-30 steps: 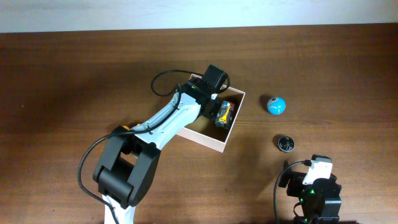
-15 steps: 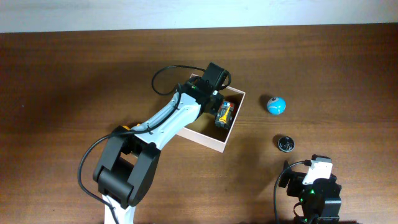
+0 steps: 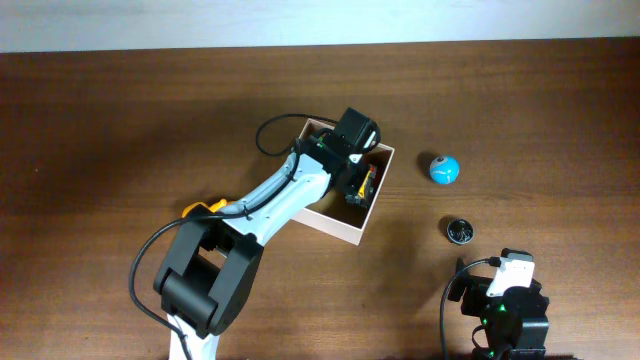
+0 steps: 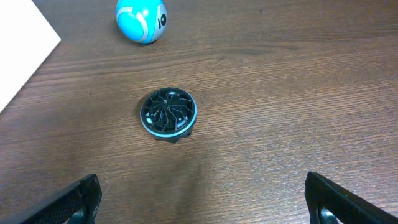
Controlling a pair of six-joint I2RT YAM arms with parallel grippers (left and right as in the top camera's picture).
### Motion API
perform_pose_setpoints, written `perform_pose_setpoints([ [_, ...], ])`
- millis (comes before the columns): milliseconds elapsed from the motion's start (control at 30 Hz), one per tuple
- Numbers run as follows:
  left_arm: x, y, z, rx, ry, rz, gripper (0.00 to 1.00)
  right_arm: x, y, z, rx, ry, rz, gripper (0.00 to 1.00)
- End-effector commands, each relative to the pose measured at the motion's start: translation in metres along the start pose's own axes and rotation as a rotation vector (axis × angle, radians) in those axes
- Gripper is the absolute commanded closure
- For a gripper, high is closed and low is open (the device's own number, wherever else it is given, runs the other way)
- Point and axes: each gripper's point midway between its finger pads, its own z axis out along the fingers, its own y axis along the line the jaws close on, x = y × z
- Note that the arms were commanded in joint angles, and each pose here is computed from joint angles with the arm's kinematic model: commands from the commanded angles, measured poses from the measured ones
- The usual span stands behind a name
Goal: Pack container
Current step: 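Lower the cube beside the truck and open the left gripper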
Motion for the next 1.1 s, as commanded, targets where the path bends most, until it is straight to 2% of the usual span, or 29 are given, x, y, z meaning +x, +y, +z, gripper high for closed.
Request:
perform_pose_setpoints([
  [0,-0.002,0.010,0.002,-0.052,-0.015,-0.013,0.75,0.002,-0.001,0.001,0.004,-0.001,0.007,0.01],
  [133,-0.004,0.019,0.003,-0.100,-0.024,-0.016,0.74,0.002,-0.001,0.001,0.004,-0.001,0.007,0.01],
  [333,0.004,0.003,0.008,-0.007,0.012,-0.013,0.75,0.002,-0.001,0.001,0.004,-0.001,0.007,0.01],
  [533,0.005,0.004,0.011,-0.016,0.014,-0.013,0.75,0.002,-0.001,0.001,0.004,-0.001,0.007,0.01],
  [767,0.022,0.007,0.040,-0.024,0.071,0.003,0.76,0.002,-0.001,0.001,0.004,0.000,0.007,0.01],
  [1067,-0.002,0.017,0.044,-0.088,-0.027,0.036,0.75,0.002,-0.001,0.001,0.004,0.000,0.007,0.01],
])
